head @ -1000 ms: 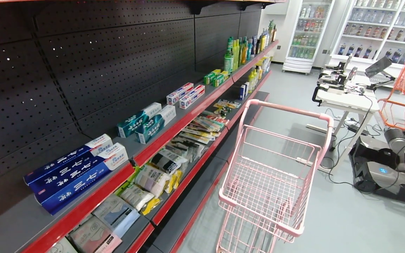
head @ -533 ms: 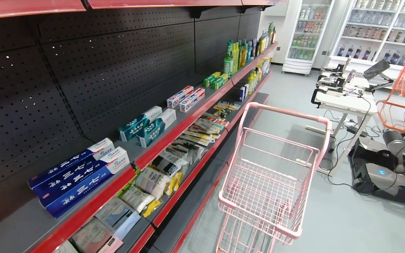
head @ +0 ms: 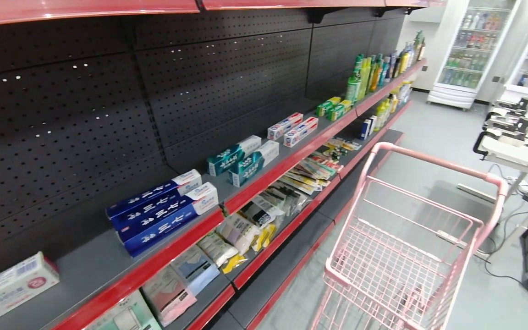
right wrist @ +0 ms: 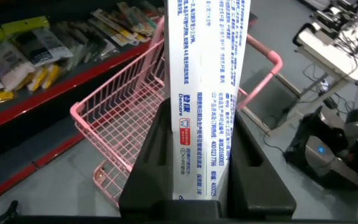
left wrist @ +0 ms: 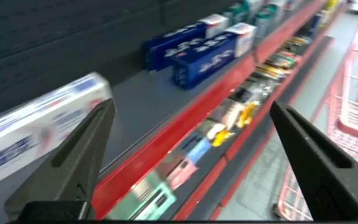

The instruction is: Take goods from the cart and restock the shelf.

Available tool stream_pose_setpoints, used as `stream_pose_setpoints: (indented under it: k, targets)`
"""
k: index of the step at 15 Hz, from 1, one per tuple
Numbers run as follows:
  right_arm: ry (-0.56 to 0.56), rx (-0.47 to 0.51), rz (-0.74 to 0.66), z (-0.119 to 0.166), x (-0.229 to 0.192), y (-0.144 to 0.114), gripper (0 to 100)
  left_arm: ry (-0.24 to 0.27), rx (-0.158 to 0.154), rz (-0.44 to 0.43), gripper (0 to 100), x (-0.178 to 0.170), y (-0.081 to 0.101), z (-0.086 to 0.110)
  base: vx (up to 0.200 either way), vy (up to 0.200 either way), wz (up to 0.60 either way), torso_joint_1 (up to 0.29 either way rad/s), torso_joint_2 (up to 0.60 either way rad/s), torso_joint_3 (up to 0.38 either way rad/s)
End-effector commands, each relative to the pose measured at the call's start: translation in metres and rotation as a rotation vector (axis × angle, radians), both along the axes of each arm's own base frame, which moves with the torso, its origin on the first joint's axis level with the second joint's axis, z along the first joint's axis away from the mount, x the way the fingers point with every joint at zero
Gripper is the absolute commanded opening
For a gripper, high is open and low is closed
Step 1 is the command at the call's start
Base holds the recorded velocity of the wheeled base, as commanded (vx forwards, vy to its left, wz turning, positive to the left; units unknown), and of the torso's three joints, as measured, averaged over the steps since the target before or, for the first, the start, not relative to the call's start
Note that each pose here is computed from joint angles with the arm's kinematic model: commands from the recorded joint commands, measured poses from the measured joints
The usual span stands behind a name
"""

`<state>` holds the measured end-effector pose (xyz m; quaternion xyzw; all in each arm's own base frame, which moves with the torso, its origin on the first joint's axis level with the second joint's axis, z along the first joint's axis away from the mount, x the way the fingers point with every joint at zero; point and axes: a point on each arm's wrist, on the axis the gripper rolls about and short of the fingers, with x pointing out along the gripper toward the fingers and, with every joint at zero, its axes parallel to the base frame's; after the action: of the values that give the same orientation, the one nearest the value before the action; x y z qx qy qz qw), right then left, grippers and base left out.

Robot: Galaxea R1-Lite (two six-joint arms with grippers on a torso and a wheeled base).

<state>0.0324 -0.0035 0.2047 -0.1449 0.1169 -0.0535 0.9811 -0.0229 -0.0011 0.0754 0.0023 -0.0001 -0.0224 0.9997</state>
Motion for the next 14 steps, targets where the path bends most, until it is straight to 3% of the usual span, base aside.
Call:
stream_pose_setpoints:
  k: [1,14]
  targets:
    - [0.009,0.0,0.005,-0.0003,0.0017,0.0001,0,0.0,0.0,0.0,100,0.0001,0.0,0.0001,0.0,0.0,0.6,0.007,0.0,0.002]
    - [0.042,-0.005,0.03,-0.0007,0.0093,0.0004,0,0.002,0.0,0.0,100,0.0001,0.0,-0.0001,0.0,0.0,0.6,0.002,0.0,0.001]
